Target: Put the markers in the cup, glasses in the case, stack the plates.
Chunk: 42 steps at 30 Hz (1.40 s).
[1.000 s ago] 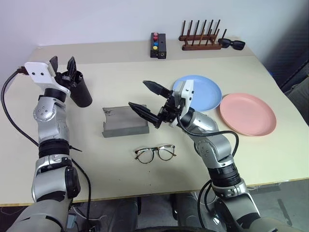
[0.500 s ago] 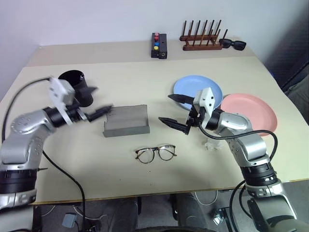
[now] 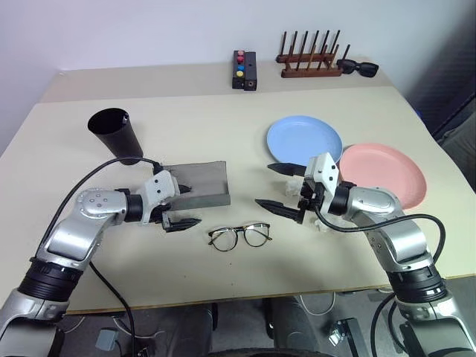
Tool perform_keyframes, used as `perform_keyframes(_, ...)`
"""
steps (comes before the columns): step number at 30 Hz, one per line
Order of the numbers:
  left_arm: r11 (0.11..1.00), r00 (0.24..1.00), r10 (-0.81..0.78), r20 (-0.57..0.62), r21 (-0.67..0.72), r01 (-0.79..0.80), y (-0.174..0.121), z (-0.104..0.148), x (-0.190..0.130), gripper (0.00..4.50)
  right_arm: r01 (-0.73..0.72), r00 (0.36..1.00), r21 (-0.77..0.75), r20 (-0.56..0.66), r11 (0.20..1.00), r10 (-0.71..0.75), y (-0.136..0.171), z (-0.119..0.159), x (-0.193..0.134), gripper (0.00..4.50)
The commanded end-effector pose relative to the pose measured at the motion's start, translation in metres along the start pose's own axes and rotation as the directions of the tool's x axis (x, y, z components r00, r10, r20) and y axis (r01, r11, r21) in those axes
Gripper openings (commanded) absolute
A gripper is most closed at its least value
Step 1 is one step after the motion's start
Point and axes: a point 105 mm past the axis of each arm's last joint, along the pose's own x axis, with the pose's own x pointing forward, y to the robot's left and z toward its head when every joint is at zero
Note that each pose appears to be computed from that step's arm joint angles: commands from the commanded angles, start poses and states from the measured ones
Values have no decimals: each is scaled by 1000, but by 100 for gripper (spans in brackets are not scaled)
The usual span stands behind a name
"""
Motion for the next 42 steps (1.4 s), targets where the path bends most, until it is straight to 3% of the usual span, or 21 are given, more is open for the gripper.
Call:
perform_keyframes(1,998,1000,10,-14,55,-9,6,3,0,366,7,999,-39,39,999,-5,2,13,0,450)
perform_keyframes(7,998,1000,-7,-7,55,7,4,0,0,91,12,999,-40,39,999,-10,1,13,0,450)
perform_keyframes(20,993,994,-93,64,-62,97,-33,25,-12,91,13,999,-46,38,999,-11,0,13,1,450)
perform_keyframes(30,993,996,-78,39,-90,82,-37,21,-10,91,5,999,-45,39,999,-3,1,12,4,450)
perform_keyframes(33,994,996,-68,49,-83,72,-34,22,-12,167,4,999,-47,38,999,-2,1,12,4,450)
perform_keyframes(37,993,993,-65,103,-88,74,-32,28,-17,362,5,999,-46,35,999,-3,1,11,3,450)
perform_keyframes(42,996,990,-40,133,-73,51,-23,35,-26,362,6,999,-48,32,999,-5,1,9,2,450)
